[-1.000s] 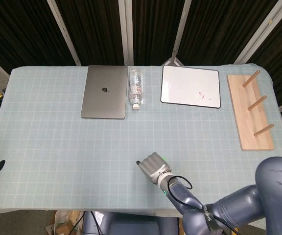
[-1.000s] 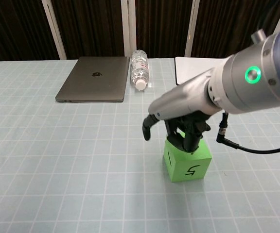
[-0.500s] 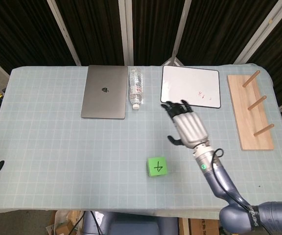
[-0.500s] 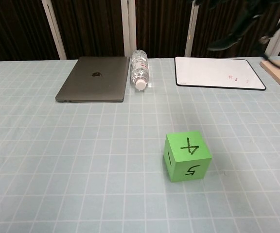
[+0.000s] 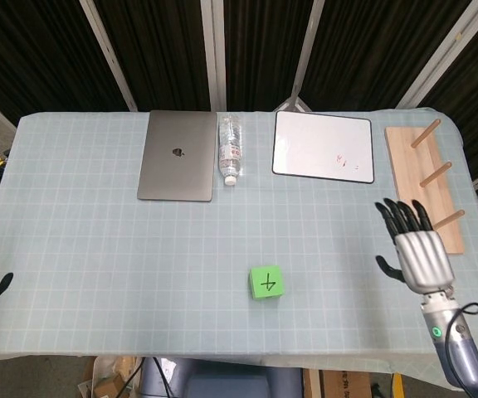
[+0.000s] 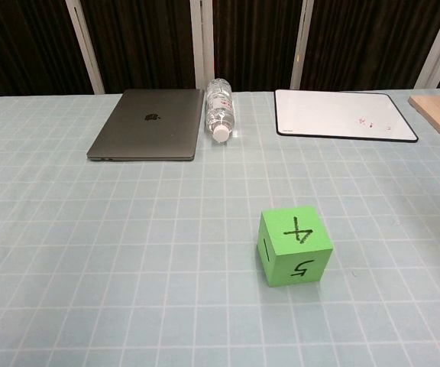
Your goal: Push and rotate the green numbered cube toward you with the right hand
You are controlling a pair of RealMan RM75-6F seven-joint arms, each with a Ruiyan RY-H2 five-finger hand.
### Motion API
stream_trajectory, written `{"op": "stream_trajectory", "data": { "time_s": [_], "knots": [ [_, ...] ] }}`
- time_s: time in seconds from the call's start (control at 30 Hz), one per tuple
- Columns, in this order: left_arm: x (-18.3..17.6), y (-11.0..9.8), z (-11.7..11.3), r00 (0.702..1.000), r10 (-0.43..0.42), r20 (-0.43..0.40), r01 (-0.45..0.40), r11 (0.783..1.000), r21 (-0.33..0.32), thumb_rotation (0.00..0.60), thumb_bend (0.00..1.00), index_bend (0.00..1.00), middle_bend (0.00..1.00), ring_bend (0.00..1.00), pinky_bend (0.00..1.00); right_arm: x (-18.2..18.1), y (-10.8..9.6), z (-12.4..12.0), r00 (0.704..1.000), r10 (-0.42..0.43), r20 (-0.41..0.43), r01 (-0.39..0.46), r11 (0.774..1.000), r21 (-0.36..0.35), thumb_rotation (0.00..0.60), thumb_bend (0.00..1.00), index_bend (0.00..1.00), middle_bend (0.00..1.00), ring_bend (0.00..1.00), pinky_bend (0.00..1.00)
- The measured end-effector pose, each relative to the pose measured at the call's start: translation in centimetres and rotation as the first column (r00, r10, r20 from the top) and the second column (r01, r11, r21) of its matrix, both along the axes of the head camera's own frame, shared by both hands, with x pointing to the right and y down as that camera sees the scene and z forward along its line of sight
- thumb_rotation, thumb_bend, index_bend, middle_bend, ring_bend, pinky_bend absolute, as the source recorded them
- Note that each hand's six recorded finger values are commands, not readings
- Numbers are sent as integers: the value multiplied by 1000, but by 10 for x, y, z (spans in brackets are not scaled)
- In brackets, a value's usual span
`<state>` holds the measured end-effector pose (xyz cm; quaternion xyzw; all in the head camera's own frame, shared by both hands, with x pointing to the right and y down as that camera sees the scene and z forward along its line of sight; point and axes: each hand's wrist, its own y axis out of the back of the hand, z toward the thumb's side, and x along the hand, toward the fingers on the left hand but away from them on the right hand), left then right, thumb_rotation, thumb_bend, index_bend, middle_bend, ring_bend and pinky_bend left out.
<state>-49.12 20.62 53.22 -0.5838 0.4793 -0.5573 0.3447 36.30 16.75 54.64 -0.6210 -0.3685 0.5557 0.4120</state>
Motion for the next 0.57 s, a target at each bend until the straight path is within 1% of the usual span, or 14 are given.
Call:
{"op": "stream_trajectory", "data": {
  "time_s": [0.03,0.13,0.23,0.3,0.4,0.57],
  "knots": [
    [0,0,0,1000,1,0,-1,1000,-1,600,315,87,0,0,0,6,6,1,1000,6,-10,-6,1000,2,600,278,87,102,95,0],
    [2,1,1,1000,9,4,-9,1000,-8,600,315,87,0,0,0,27,34,4,1000,13,-20,-13,1000,28,600,278,87,102,95,0],
    [4,3,2,1000,19,8,-19,1000,-12,600,315,87,0,0,0,36,54,7,999,-5,-32,6,999,52,600,278,86,98,95,0],
    [5,3,3,1000,21,12,-21,1000,-12,600,315,87,0,0,0,41,64,8,999,4,-35,-2,998,56,600,278,79,95,96,0],
    [5,3,3,1000,23,16,-23,1000,-10,600,315,87,0,0,0,43,67,9,999,23,-26,-21,998,55,600,278,71,94,96,0],
    [6,5,2,999,27,20,-27,1000,-10,600,316,87,0,0,0,44,67,5,999,27,-23,-26,998,62,600,278,71,94,95,0]
  ]
}}
